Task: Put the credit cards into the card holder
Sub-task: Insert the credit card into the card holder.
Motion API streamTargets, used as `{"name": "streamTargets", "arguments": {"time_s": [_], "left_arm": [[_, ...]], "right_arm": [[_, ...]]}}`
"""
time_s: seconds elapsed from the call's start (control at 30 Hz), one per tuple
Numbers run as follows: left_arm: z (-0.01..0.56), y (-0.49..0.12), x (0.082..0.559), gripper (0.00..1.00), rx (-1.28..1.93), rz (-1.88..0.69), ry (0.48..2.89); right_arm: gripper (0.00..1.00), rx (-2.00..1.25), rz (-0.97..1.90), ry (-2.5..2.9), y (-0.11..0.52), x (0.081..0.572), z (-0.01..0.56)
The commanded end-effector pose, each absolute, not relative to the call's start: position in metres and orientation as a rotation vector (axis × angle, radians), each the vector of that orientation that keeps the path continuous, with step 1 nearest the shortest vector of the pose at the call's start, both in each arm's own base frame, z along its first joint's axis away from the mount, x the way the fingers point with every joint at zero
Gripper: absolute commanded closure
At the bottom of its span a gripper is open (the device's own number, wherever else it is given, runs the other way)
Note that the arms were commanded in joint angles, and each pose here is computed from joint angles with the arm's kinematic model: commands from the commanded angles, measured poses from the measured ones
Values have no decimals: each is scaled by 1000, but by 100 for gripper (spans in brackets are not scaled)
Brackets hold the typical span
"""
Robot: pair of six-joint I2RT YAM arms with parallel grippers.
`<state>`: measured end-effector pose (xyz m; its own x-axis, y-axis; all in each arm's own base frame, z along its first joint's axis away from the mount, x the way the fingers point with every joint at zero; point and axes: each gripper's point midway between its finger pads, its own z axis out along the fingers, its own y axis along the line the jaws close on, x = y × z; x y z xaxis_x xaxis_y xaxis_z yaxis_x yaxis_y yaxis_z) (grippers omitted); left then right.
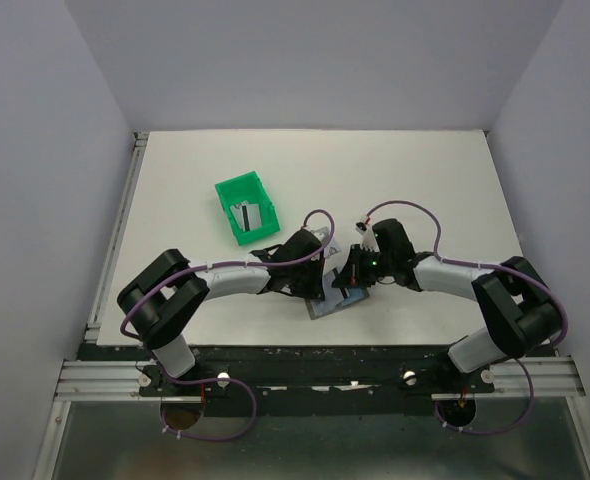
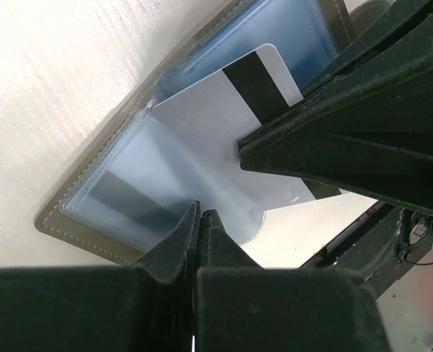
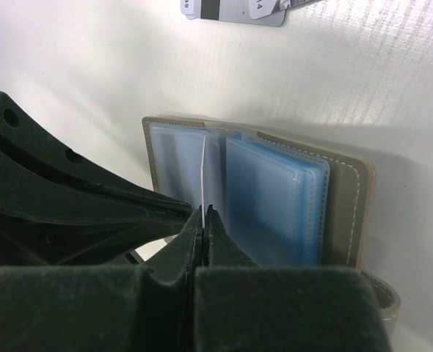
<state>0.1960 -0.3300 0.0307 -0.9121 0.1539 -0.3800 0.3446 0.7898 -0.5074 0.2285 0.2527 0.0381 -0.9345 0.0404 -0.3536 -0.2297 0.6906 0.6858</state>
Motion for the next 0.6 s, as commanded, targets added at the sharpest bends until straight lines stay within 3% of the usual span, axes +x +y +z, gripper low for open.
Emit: {"name": "streamTargets", "arguments": {"time_s": [0.0, 0.57], "left_arm": [[13, -310, 188, 100, 371, -737, 2724], [54, -294, 199, 100, 304, -677, 2618]], "right_arm": [[99, -148, 1168, 2570, 257, 222, 36], [99, -94, 1151, 2631, 253, 216, 18]]}}
